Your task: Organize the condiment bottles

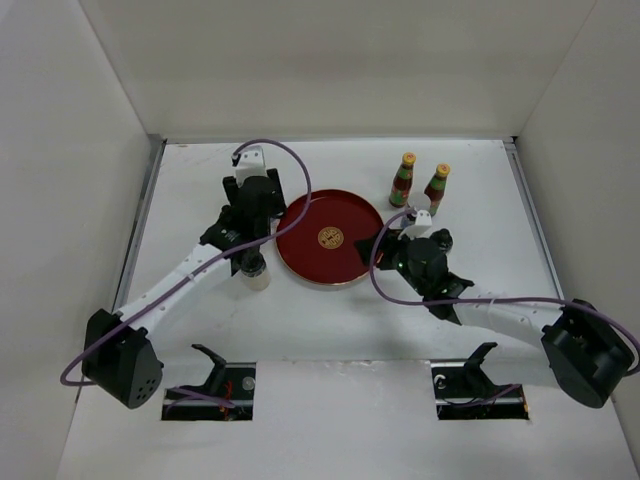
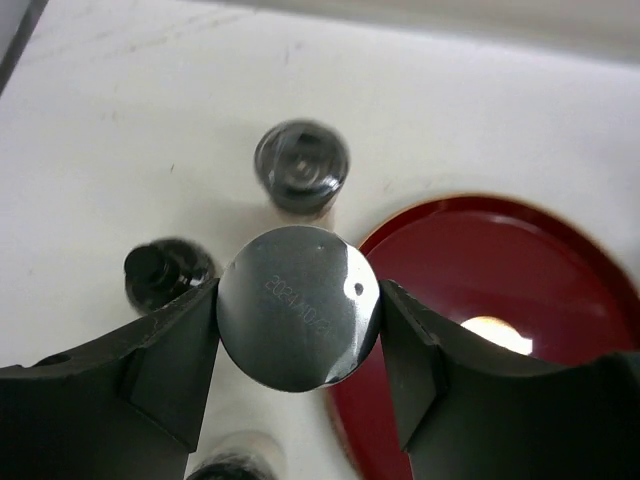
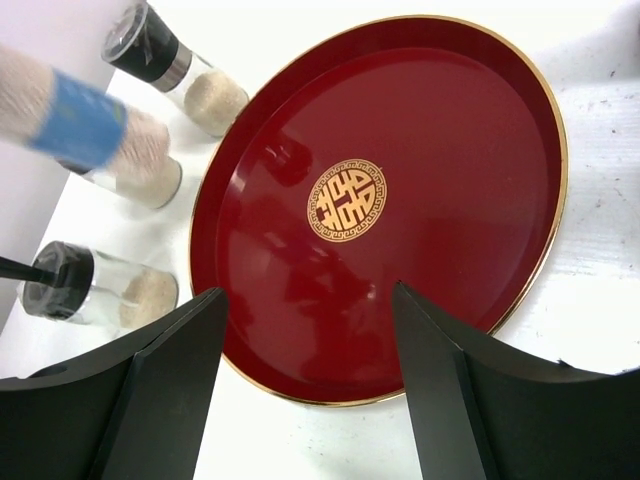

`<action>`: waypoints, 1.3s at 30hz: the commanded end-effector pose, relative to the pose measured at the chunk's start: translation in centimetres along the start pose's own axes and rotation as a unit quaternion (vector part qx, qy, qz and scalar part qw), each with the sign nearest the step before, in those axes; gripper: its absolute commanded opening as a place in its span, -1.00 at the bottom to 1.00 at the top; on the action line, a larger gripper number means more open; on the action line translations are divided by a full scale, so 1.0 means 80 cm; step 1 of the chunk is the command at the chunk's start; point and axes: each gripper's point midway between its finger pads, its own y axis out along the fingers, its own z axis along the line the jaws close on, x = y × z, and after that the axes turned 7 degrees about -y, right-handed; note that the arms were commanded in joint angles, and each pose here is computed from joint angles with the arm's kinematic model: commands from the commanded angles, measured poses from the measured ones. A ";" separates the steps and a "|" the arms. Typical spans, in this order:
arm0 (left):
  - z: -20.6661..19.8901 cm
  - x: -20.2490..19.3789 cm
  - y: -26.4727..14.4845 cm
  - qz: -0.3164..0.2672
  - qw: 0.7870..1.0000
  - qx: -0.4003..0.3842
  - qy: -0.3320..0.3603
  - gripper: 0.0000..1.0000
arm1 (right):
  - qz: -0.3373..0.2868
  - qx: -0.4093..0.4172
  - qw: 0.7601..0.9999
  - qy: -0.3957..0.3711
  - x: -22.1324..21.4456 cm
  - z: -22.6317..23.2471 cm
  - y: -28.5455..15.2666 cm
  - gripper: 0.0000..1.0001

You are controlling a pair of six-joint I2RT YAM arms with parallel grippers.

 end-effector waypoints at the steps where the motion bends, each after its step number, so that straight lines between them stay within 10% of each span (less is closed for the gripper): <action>1: -0.057 0.088 -0.011 -0.092 0.992 -0.056 -0.059 -0.20 | -0.037 0.013 0.999 0.022 0.025 0.005 -0.001 0.45; 18: -0.191 0.020 0.089 -0.014 0.989 -0.139 -0.046 -0.18 | -0.055 -0.021 0.998 0.034 0.037 -0.023 -0.008 0.43; 23: -0.191 -0.014 0.117 0.005 0.991 -0.128 -0.032 -0.02 | -0.055 -0.018 0.998 0.031 0.039 -0.019 -0.008 0.44; 30: -0.186 -0.002 0.103 -0.009 0.992 -0.121 -0.030 0.69 | -0.058 -0.017 0.998 0.031 0.041 -0.019 -0.009 0.45; 39: -0.085 0.048 0.073 -0.060 0.995 -0.038 -0.064 0.71 | -0.051 -0.022 0.998 0.034 0.034 -0.024 -0.005 0.46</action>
